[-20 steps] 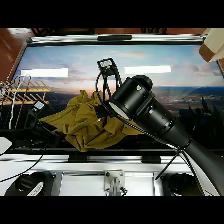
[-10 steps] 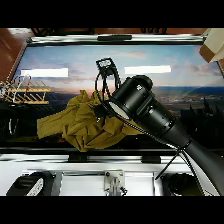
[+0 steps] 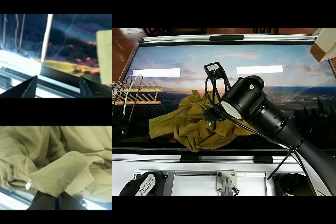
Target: Fold the shirts.
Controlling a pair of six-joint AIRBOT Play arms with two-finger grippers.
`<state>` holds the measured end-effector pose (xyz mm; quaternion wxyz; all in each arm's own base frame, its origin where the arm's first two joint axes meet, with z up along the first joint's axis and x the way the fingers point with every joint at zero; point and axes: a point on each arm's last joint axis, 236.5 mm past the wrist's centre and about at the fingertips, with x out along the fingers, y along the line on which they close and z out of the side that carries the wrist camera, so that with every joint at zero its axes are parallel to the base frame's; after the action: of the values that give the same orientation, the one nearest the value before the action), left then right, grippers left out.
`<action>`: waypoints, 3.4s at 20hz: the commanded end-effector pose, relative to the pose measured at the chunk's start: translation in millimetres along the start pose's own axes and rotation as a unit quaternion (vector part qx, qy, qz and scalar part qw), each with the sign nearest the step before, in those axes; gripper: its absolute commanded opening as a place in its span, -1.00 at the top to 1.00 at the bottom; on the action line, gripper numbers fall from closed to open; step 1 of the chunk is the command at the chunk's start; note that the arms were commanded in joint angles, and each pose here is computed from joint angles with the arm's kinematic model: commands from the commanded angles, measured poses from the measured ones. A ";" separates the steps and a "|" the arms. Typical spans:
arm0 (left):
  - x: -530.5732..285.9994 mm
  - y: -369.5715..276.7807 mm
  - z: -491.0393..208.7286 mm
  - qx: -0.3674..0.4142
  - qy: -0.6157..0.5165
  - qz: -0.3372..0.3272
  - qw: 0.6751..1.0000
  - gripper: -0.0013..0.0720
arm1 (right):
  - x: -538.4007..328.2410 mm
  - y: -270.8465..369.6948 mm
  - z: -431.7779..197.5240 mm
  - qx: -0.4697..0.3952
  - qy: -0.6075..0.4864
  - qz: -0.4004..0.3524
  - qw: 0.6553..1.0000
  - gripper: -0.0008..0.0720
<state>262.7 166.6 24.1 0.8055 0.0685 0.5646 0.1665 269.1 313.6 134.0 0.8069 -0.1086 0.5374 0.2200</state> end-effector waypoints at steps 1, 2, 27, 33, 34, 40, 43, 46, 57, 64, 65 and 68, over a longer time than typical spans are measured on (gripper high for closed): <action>40.2 2.1 0.8 0.004 0.004 0.002 1.000 -0.74 | 0.2 1.5 -1.8 -0.027 0.004 0.003 1.000 0.78; 47.4 1.3 4.0 0.007 0.002 0.001 1.000 -0.74 | 0.2 1.1 -2.8 -0.031 0.006 0.002 0.999 0.78; 126.5 38.5 -37.3 0.012 0.076 -0.004 0.997 -0.42 | 2.1 -0.7 -5.8 -0.027 0.014 -0.003 1.000 0.78; 127.0 27.5 -32.9 0.003 0.072 -0.030 0.997 0.11 | 6.7 -0.3 -6.7 -0.028 0.020 -0.005 0.999 0.78; 129.3 24.2 -37.4 0.010 0.082 -0.037 0.996 0.13 | 6.7 -0.3 -6.9 -0.028 0.020 -0.005 0.999 0.78; 137.1 20.8 -44.1 0.013 0.097 -0.044 0.994 0.19 | 6.7 -0.9 -8.2 -0.028 0.023 -0.006 0.999 0.78; 138.1 22.8 -39.9 0.019 0.087 -0.041 0.995 0.19 | 6.7 -0.9 -8.2 -0.028 0.023 -0.006 0.999 0.78; 139.2 25.0 -34.4 0.019 0.076 -0.036 0.996 0.44 | 6.7 -0.3 -8.5 -0.027 0.023 -0.005 0.999 0.78; 117.5 36.6 -0.2 0.020 0.059 -0.030 0.998 0.83 | 6.7 -1.0 -7.5 -0.029 0.021 -0.006 0.999 0.78; 70.0 45.5 49.0 -0.052 -0.019 -0.009 0.998 0.84 | 6.4 -5.5 -5.8 -0.029 0.018 -0.015 0.999 0.78; 60.2 45.2 54.5 -0.058 -0.032 -0.011 0.998 0.84 | 6.2 -9.8 -6.2 -0.031 0.019 -0.024 0.999 0.78; 19.5 19.5 80.6 -0.103 -0.095 -0.061 0.988 0.85 | -0.9 -35.1 -2.3 -0.038 0.010 -0.076 0.996 0.78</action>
<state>326.1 224.4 8.4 0.8356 0.0151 0.5197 0.1772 273.2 299.6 126.3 0.8007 -0.1563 0.5399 0.2072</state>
